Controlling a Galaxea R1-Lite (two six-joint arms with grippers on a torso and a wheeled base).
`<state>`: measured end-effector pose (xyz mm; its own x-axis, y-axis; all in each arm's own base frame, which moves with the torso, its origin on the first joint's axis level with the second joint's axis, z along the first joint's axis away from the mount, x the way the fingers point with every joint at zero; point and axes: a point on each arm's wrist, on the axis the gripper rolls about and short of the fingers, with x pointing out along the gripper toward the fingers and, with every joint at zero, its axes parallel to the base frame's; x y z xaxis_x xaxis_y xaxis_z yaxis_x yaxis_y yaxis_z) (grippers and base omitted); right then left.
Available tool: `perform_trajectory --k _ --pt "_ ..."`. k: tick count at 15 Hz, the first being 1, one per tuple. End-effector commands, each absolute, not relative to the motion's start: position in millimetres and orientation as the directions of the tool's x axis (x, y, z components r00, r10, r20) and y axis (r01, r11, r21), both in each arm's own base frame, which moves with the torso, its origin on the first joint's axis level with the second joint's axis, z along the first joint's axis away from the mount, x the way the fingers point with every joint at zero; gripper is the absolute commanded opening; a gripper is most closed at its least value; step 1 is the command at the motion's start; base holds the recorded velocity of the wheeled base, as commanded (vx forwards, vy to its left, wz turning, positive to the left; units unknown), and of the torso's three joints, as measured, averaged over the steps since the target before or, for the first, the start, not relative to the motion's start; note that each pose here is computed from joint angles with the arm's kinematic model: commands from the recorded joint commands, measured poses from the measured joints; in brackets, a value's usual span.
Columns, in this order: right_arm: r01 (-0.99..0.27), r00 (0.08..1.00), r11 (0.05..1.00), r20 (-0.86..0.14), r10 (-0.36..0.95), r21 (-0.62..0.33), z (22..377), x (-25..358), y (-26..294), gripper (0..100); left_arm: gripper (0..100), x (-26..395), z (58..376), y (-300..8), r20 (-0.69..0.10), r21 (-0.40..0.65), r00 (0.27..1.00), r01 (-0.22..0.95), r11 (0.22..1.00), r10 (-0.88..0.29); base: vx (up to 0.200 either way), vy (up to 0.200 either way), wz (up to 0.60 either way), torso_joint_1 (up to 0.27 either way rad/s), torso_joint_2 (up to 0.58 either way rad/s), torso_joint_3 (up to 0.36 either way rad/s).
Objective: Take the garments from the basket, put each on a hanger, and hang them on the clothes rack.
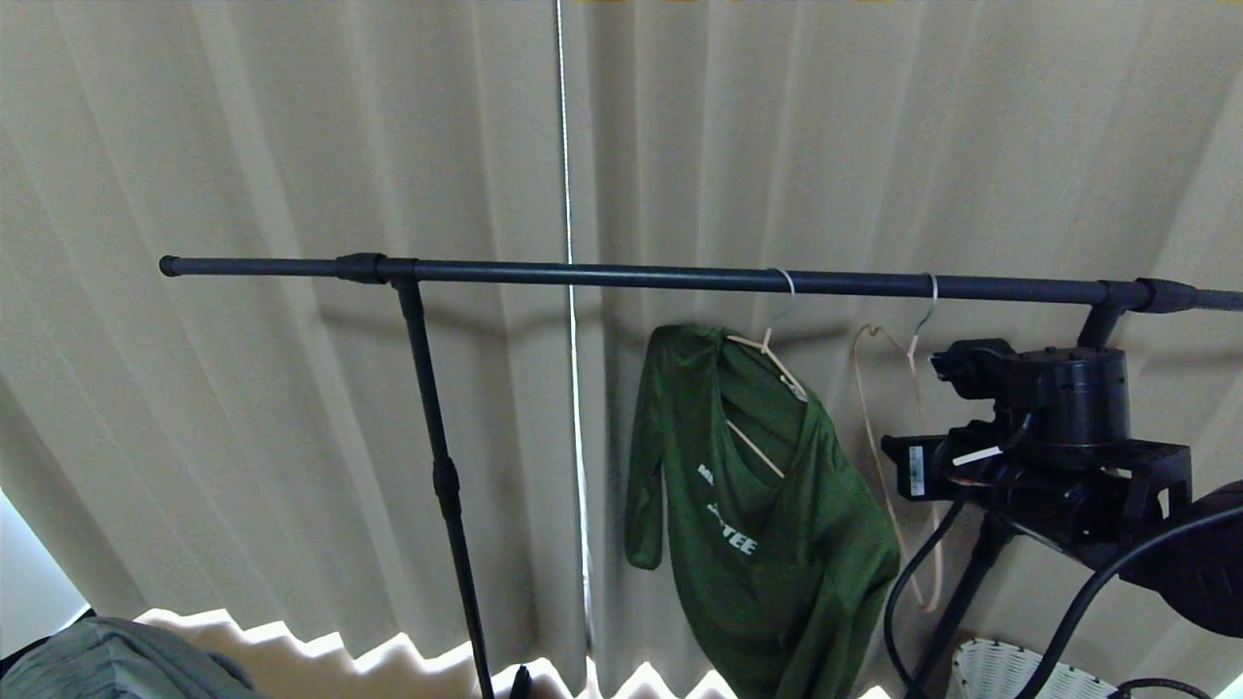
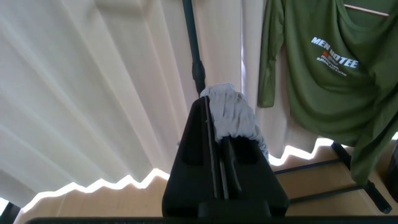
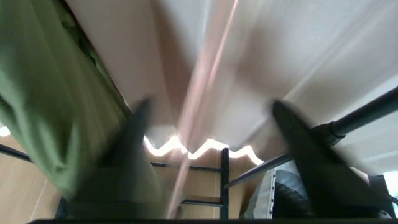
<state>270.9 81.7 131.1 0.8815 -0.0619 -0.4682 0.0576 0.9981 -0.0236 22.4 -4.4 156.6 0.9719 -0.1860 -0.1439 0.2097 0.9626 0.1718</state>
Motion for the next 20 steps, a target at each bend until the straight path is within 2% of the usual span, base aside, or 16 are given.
perform_trajectory --k 1,7,11,14,18,20 --pt "0.064 0.892 0.998 -0.448 -0.064 -0.016 138.2 267.7 79.1 0 0 22.4 156.5 -4.4 -0.144 0.172 0.972 0.209 0.963 -0.186 0.000 0.000 0.00 0.000 0.00 0.000" --pt "0.087 0.903 0.996 -0.422 -0.080 -0.003 153.2 259.3 67.9 0 0 22.4 156.5 -4.4 -0.144 0.172 0.972 0.209 0.963 -0.186 0.000 0.000 0.00 0.000 0.00 0.000" --pt "0.015 0.931 0.999 -0.366 0.004 0.051 172.5 241.3 64.4 0 0 22.0 156.3 -4.2 -0.141 0.173 0.972 0.209 0.962 -0.186 0.000 0.000 0.00 0.000 0.00 0.000" --pt "0.014 0.932 0.999 -0.363 0.006 0.053 172.8 233.7 62.2 0 0 21.9 156.7 -4.2 -0.139 0.171 0.973 0.208 0.963 -0.186 0.000 0.000 0.00 0.000 0.00 0.000" --pt "-0.028 0.936 0.997 -0.348 0.053 0.076 172.6 202.3 54.0 0 0 22.2 156.7 -4.2 -0.141 0.172 0.973 0.206 0.963 -0.183 0.000 0.000 0.00 0.000 0.00 0.000" --pt "-0.033 0.938 0.996 -0.342 0.058 0.079 171.9 190.3 50.6 0 0 22.4 156.5 -4.3 -0.144 0.181 0.973 0.207 0.961 -0.183 -0.200 0.000 0.00 0.007 0.00 0.010"
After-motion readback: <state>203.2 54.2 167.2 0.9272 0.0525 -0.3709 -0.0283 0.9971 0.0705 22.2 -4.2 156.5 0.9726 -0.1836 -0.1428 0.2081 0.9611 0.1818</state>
